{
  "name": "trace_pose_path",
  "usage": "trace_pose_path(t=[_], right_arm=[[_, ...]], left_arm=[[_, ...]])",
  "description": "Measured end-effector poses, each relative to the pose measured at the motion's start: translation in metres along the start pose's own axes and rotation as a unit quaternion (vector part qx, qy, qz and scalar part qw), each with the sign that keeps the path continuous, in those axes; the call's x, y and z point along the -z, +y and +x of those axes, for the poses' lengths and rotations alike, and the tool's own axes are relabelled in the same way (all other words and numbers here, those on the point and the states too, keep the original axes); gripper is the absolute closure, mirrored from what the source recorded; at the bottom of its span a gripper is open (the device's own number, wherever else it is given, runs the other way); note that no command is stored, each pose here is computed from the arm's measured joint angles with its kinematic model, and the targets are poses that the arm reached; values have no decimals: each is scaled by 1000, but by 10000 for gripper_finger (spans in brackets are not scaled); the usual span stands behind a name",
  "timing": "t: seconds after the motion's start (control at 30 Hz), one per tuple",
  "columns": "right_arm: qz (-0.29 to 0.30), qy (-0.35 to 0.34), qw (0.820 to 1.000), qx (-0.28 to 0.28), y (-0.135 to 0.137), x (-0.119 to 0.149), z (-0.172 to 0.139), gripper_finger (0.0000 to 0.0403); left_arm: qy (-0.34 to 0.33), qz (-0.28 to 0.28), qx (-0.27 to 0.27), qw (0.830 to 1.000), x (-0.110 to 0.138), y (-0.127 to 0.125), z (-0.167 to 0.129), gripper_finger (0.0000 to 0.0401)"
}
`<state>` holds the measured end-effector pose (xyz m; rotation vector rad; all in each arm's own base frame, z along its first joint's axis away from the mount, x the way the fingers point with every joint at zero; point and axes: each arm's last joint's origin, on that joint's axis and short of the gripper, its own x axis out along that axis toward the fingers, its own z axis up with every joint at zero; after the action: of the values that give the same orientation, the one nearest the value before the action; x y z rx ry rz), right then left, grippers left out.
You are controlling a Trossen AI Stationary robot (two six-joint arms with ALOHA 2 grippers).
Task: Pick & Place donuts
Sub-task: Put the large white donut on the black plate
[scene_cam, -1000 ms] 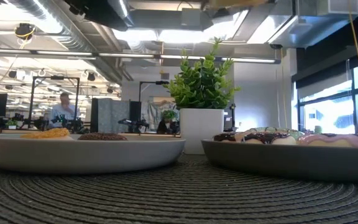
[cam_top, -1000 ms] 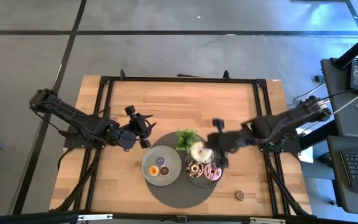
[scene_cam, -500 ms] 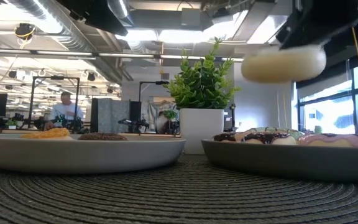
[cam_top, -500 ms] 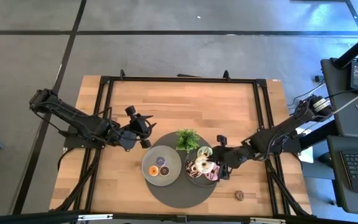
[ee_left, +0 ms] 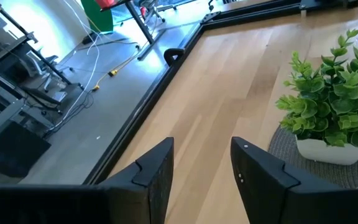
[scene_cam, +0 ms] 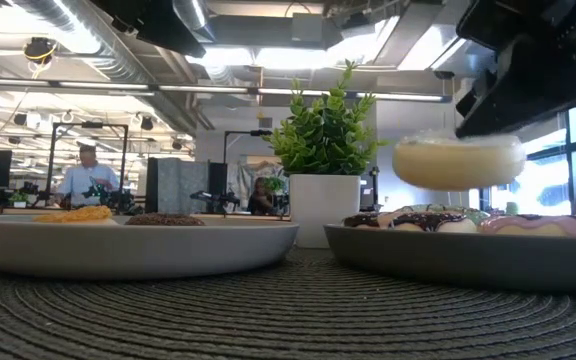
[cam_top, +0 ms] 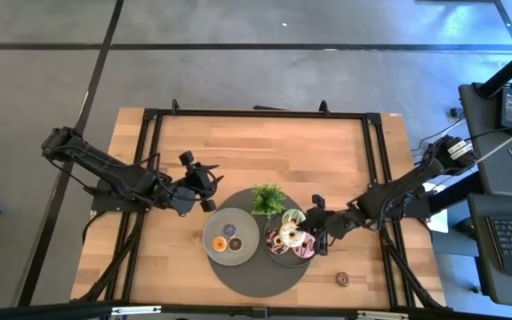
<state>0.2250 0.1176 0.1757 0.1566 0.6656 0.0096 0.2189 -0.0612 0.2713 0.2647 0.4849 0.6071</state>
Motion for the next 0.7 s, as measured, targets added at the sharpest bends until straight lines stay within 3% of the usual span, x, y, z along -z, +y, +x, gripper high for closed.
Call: trace_pose_path(t=[0.37,0.7], right_arm=[[36,3,999,2,-8,18,4,372],[38,0,999,0,-8,19,4,320]], left_arm=[[0,1,0,1000,0,0,0,250],[0,1,0,1000,0,0,0,253]])
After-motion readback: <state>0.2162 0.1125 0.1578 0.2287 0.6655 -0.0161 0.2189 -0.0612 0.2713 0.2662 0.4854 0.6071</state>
